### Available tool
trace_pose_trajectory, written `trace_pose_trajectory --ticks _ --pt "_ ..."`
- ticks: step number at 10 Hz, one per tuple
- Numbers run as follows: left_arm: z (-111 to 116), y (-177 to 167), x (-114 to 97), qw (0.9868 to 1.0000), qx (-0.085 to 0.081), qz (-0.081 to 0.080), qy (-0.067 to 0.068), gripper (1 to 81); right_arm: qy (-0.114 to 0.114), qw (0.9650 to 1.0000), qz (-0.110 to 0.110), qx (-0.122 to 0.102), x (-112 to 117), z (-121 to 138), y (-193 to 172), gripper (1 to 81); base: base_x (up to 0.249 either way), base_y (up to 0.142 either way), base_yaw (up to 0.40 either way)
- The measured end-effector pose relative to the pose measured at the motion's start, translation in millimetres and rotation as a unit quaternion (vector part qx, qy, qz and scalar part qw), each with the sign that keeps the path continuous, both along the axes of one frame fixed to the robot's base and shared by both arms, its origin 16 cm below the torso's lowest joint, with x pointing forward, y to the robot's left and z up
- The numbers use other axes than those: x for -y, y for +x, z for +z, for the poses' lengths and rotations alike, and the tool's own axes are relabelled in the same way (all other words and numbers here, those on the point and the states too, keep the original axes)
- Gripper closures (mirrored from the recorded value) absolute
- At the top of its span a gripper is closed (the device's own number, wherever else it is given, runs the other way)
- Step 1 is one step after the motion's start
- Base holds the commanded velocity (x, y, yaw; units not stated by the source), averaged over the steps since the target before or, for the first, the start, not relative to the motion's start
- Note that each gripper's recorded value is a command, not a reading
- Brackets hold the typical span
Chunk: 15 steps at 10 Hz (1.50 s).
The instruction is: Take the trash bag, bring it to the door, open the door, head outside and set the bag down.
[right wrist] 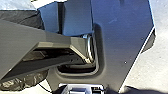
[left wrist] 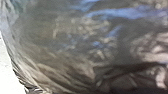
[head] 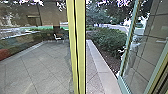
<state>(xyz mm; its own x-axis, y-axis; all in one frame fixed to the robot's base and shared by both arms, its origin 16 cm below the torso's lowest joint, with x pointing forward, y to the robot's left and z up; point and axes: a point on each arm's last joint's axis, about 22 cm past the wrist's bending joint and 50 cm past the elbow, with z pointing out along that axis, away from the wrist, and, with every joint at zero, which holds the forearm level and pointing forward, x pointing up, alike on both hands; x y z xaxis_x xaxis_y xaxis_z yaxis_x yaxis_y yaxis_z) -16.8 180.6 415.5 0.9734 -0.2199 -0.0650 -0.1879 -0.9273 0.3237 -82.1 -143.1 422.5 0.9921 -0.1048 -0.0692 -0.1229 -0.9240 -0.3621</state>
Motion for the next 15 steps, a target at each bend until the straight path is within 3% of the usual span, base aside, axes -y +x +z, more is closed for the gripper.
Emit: trace_pose_trajectory --ticks 3,5,15 --pt "-0.5 -0.9 -3.8 1.0 0.0 0.0 0.003 81.1 0.004 1.0 -0.001 0.001 -7.9 0.8 0.2 1.0 0.0 -0.071 0.0" --pt "0.7 1.2 10.3 1.0 0.002 0.0 -0.006 81.1 -0.002 1.0 -0.002 0.003 -1.3 -0.4 2.7 1.0 0.0 -0.071 0.0" --pt "0.5 -0.8 6.8 1.0 0.001 0.0 -0.004 81.1 -0.001 1.0 -0.001 -0.006 -4.4 -0.3 -10.2 1.0 0.0 -0.107 0.0"
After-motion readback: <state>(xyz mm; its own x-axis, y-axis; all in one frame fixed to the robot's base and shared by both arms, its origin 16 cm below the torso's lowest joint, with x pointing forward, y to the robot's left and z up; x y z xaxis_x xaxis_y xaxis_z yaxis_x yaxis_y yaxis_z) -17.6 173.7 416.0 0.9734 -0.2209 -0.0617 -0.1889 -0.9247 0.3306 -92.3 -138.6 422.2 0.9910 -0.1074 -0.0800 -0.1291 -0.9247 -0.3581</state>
